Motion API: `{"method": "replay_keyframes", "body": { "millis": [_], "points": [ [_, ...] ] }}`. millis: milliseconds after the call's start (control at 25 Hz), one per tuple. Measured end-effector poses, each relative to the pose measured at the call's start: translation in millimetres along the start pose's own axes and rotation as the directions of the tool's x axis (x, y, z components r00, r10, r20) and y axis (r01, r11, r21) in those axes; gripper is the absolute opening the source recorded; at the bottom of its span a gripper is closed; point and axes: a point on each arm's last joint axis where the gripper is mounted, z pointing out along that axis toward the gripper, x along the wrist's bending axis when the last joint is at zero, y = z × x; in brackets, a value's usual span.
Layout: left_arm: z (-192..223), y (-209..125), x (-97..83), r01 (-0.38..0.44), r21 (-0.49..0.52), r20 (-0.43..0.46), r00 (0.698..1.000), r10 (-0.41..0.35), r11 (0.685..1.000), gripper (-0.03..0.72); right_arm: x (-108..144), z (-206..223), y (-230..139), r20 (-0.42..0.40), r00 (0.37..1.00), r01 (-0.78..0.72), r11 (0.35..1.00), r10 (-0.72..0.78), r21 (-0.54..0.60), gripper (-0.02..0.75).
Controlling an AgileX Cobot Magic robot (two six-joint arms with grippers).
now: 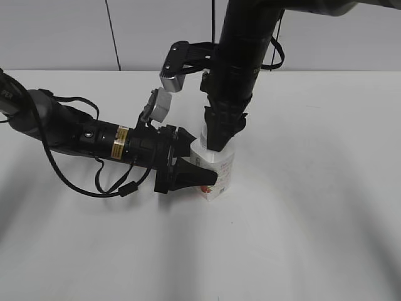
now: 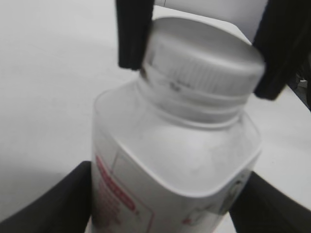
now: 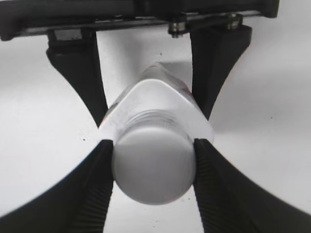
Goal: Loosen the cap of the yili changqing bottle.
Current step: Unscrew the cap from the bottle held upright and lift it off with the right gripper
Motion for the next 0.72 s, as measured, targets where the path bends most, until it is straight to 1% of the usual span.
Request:
{"method": "replay_keyframes", "body": {
  "millis": [120,240,720],
  "points": [
    [0.0,0.0,0.0,0.0,0.0,0.0,1.0,0.0,1.0,0.494,-0.3,0.0,-0.4,0.003,0.996,0.089,0.996,-0.089,0.005,0.396],
    [0.0,0.0,0.0,0.0,0.0,0.0,1.0,0.0,1.0,0.494,-0.5,-0.2,-0.6,0.004,0.99,0.14,0.99,-0.14,0.007,0.396],
    [0.3,0.1,-0.2,0.004,0.0,0.001,1.0,-0.004,1.0,0.493,-0.8,-0.7,-0.4,0.007,0.987,0.158,0.987,-0.158,0.008,0.396]
  ]
}}
